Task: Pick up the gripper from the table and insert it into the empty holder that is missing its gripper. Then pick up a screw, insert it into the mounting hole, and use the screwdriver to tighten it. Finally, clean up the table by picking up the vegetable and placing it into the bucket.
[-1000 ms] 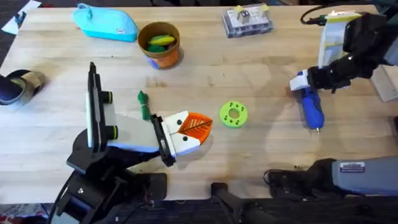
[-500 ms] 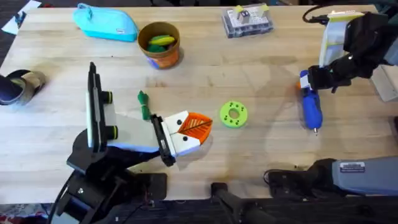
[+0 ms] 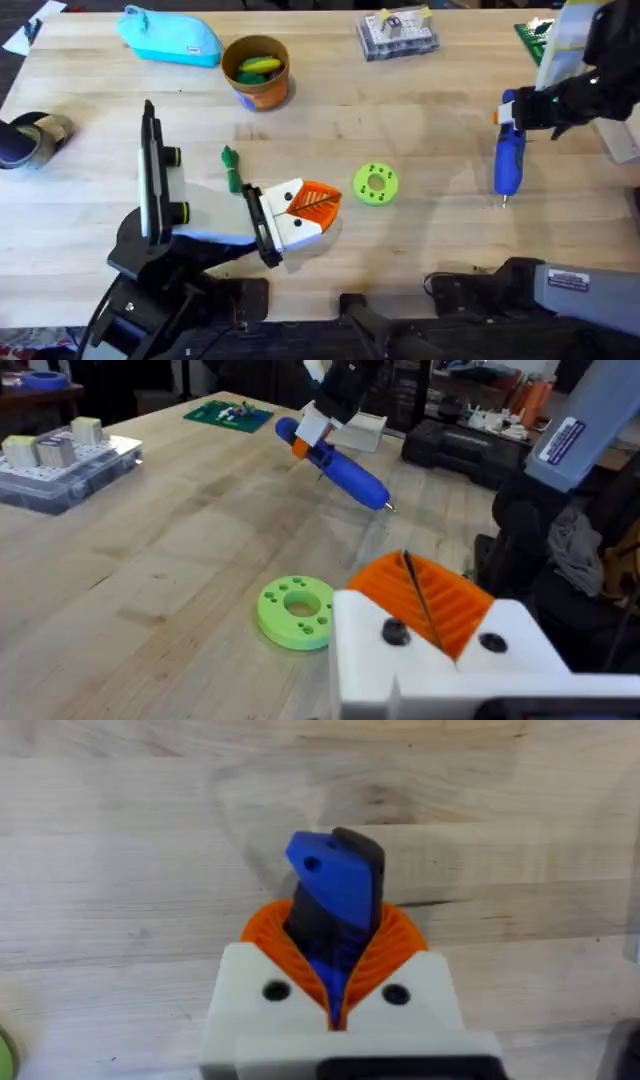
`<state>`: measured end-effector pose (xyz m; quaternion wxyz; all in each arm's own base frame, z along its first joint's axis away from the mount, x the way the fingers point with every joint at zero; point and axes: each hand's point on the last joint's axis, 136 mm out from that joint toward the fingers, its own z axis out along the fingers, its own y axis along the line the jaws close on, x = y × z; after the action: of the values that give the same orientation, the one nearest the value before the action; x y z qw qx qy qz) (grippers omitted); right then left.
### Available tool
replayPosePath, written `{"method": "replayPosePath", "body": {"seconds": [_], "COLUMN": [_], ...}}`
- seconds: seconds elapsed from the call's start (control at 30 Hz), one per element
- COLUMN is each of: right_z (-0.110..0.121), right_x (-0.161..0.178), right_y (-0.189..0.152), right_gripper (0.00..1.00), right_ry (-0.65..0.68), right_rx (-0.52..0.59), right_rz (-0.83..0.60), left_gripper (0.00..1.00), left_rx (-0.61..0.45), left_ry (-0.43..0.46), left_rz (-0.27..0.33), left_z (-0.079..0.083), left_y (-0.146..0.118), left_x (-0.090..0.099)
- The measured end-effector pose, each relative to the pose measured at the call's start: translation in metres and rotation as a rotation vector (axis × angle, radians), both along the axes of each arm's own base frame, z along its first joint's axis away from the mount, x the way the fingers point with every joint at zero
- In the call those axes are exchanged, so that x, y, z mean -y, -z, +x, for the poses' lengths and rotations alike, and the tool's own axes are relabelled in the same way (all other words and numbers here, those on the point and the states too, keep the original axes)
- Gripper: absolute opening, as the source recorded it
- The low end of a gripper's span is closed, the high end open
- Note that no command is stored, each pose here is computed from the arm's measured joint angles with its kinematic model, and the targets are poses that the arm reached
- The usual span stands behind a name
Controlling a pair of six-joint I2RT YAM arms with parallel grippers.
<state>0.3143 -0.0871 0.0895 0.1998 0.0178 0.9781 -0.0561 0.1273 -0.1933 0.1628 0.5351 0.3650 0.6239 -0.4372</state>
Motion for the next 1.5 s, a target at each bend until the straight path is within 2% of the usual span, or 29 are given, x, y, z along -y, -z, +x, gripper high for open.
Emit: {"method": "replayPosePath", "body": {"seconds": [0.17,0.37,0.57,0.7,0.87,1.07,1.33,1.5], "right_z": [0.000,-0.003,0.000,-0.007,-0.007,-0.008,-0.007,-0.007], "right_x": [0.000,-0.001,0.000,-0.002,-0.002,-0.004,-0.006,-0.008], "right_y": [-0.012,-0.006,0.026,0.050,0.055,0.055,0.055,0.055], "right_gripper": [0.026,0.026,0.026,0.026,0.156,0.357,0.439,0.433], "right_ry": [0.000,0.003,0.006,0.012,0.017,0.017,0.013,0.010], "right_rx": [0.030,0.004,-0.079,-0.162,-0.181,-0.190,-0.188,-0.184], "right_rz": [-0.008,0.000,0.024,0.049,0.055,0.066,0.080,0.090], "left_gripper": [0.013,0.013,0.013,0.013,0.013,0.013,0.013,0.013], "left_rx": [0.000,-0.001,-0.001,-0.001,-0.001,-0.001,-0.001,0.000], "left_ry": [0.000,0.000,0.000,0.000,0.000,0.000,0.000,0.000], "left_rz": [0.000,0.000,0.000,0.000,0.000,0.000,0.000,0.000], "left_z": [0.000,0.000,0.000,0.000,0.000,0.000,0.000,0.000], "left_y": [0.000,0.000,0.000,0.000,0.000,0.000,0.000,0.000], "left_x": [0.000,0.000,0.000,0.000,0.000,0.000,0.000,0.000]}}
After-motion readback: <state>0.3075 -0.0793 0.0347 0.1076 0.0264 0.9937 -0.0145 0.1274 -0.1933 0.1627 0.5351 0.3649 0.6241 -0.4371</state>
